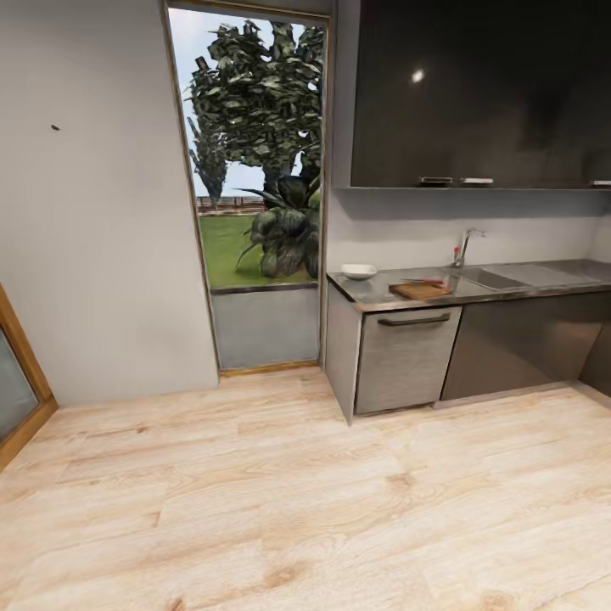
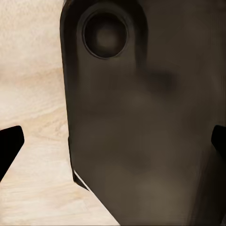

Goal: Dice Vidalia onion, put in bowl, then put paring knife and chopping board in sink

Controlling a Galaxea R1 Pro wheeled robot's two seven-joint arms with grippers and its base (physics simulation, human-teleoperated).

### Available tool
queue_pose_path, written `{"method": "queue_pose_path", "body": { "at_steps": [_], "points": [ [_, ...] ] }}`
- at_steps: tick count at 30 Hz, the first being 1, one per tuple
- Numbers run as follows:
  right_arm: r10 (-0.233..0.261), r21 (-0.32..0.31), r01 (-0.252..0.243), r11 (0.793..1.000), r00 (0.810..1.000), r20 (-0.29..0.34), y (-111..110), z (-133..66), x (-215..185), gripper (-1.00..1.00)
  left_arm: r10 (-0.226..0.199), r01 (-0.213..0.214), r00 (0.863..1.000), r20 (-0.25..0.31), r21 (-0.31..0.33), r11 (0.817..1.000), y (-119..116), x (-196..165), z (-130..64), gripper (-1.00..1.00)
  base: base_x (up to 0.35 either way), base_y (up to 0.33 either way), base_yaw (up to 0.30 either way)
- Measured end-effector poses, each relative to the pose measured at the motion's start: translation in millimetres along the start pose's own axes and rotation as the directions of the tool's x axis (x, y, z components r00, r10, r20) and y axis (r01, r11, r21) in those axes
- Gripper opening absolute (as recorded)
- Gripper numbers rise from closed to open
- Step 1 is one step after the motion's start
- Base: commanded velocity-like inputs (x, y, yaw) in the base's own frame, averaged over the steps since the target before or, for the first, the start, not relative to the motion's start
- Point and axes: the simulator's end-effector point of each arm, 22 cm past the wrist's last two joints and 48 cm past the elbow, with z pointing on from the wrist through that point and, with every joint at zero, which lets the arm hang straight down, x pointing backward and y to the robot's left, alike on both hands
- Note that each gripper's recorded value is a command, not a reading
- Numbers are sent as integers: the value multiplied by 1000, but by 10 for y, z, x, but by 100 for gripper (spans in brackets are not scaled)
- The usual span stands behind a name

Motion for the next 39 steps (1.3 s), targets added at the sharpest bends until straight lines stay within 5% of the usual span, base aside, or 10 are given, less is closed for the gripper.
{"method": "queue_pose_path", "body": {
  "at_steps": [5,11,31,33,34,39],
  "points": [
    [-5,1,5,1000,1000,-1,-11,0,-10,100,0,0,1000,0,1,1000,-11,4,0,100,0,0,0],
    [-5,-27,6,1000,999,34,224,-6,-189,100,0,0,1000,-15,1,1000,-12,124,-1,100,0,0,0],
    [-1,-27,4,1000,993,115,228,-23,-434,100,-11,11,1000,-11,7,1000,-56,108,-1,100,0,0,0],
    [-1,-28,4,1000,992,126,238,-26,-457,100,-14,13,1000,8,7,1000,-52,37,-1,100,0,0,0],
    [2,-29,4,1000,981,193,243,-50,-606,100,-15,14,998,58,7,1000,-48,-176,-6,100,0,0,0],
    [4,-27,3,1000,968,250,233,-81,-773,100,-15,15,978,208,4,1000,-24,-862,-89,100,0,0,0]
  ]
}}
